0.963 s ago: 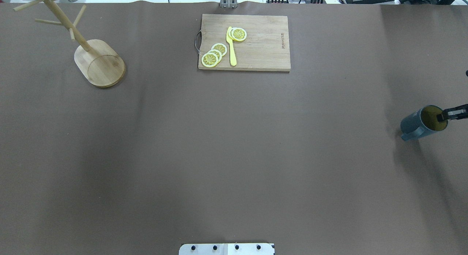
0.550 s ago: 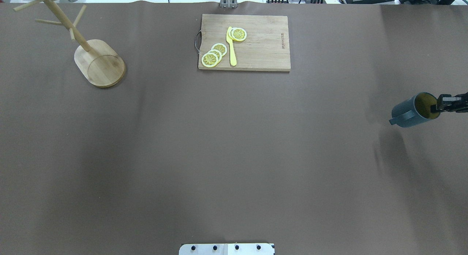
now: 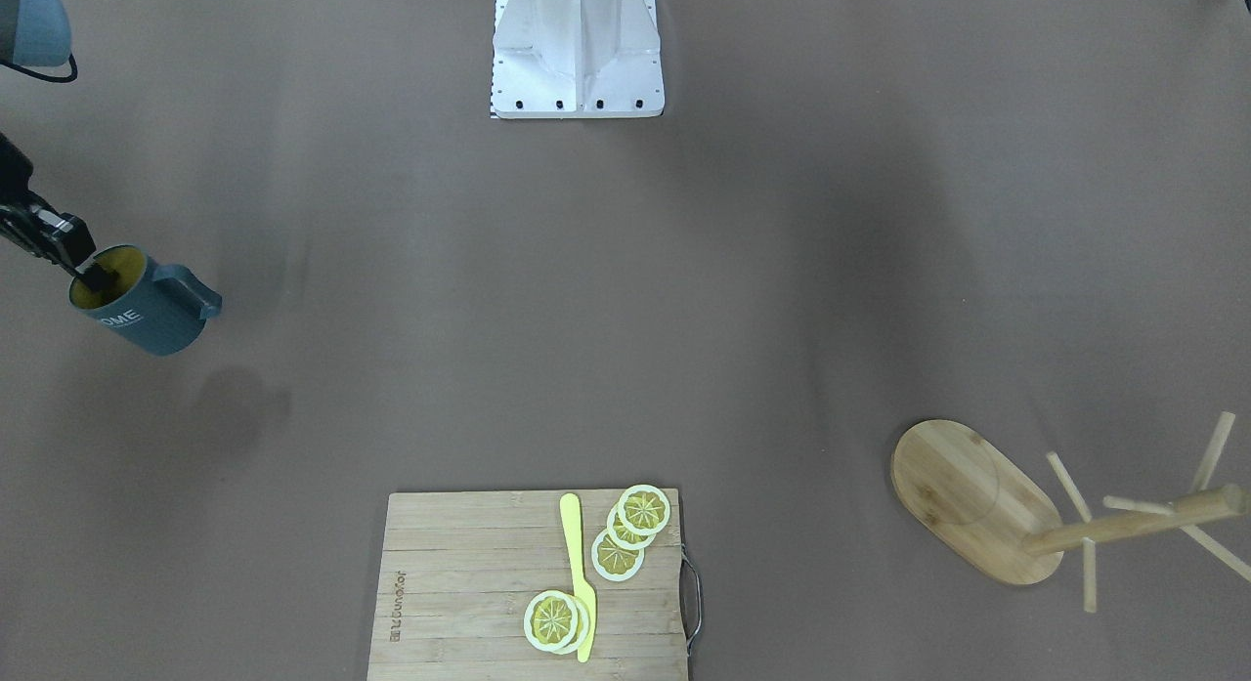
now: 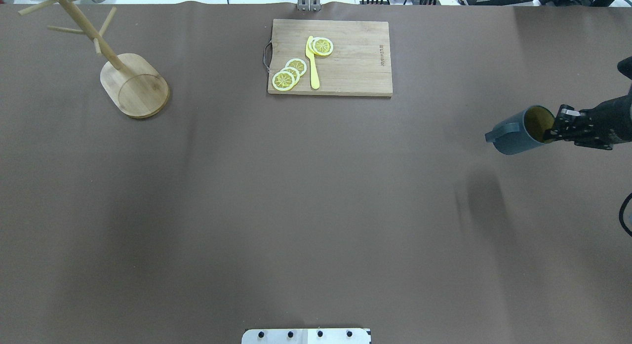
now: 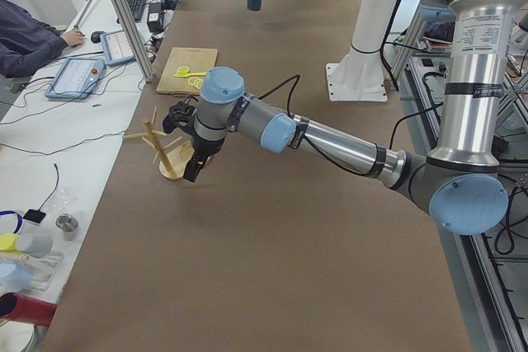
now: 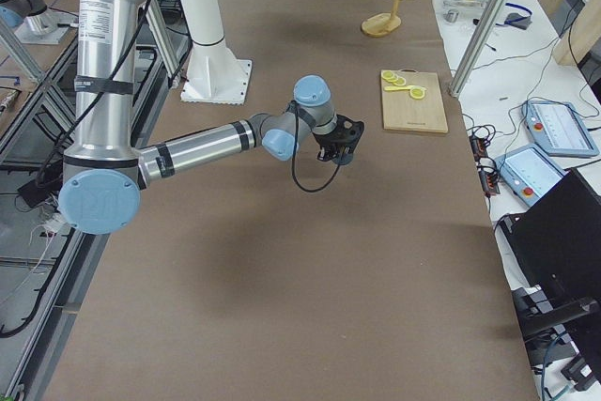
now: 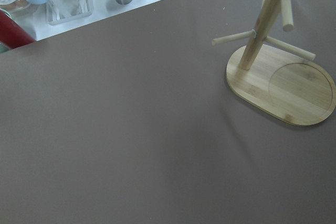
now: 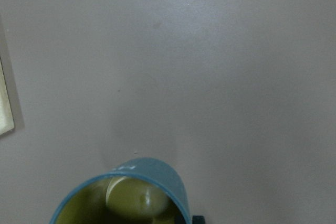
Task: Hang cup on storage rack
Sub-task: 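Grip the blue mug rim with the right gripper and carry it toward the table center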
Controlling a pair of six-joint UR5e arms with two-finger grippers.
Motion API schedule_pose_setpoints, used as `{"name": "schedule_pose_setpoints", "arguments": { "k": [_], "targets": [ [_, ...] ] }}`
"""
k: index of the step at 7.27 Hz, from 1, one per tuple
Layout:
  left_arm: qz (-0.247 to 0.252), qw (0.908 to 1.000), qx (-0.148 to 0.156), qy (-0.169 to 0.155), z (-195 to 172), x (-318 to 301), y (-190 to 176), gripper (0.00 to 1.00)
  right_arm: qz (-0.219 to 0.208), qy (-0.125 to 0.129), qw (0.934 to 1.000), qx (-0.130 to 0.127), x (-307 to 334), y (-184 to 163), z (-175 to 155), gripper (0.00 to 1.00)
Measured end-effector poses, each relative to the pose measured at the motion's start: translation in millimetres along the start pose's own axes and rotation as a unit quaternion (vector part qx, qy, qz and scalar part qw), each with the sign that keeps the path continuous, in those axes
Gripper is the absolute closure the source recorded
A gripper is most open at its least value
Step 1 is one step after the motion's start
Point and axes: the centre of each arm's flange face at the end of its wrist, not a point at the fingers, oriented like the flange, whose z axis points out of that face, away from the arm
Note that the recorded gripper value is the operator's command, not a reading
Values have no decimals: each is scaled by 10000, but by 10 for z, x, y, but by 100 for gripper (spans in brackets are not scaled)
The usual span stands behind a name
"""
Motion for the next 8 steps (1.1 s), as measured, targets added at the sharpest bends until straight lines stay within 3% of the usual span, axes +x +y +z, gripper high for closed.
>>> {"name": "schedule_pose_setpoints", "arguments": {
  "k": [2, 5, 7, 8],
  "targets": [
    [-11, 10000, -9, 0, -1, -1, 29, 0, 525, 337, 9980, 78, -992, 525, 63, 100],
    [-22, 10000, -22, -1, 8, -8, 42, 0, 1096, 962, 9888, 308, -2321, 1662, 286, 100],
    [-22, 10000, -23, 0, 10, -8, 43, 0, 1715, 1097, 9786, 299, -2765, 2158, 521, 100],
    [-22, 10000, -22, 1, 8, -8, 43, 0, 2120, 1159, 9699, 300, -3026, 2344, 691, 100]
  ]
}}
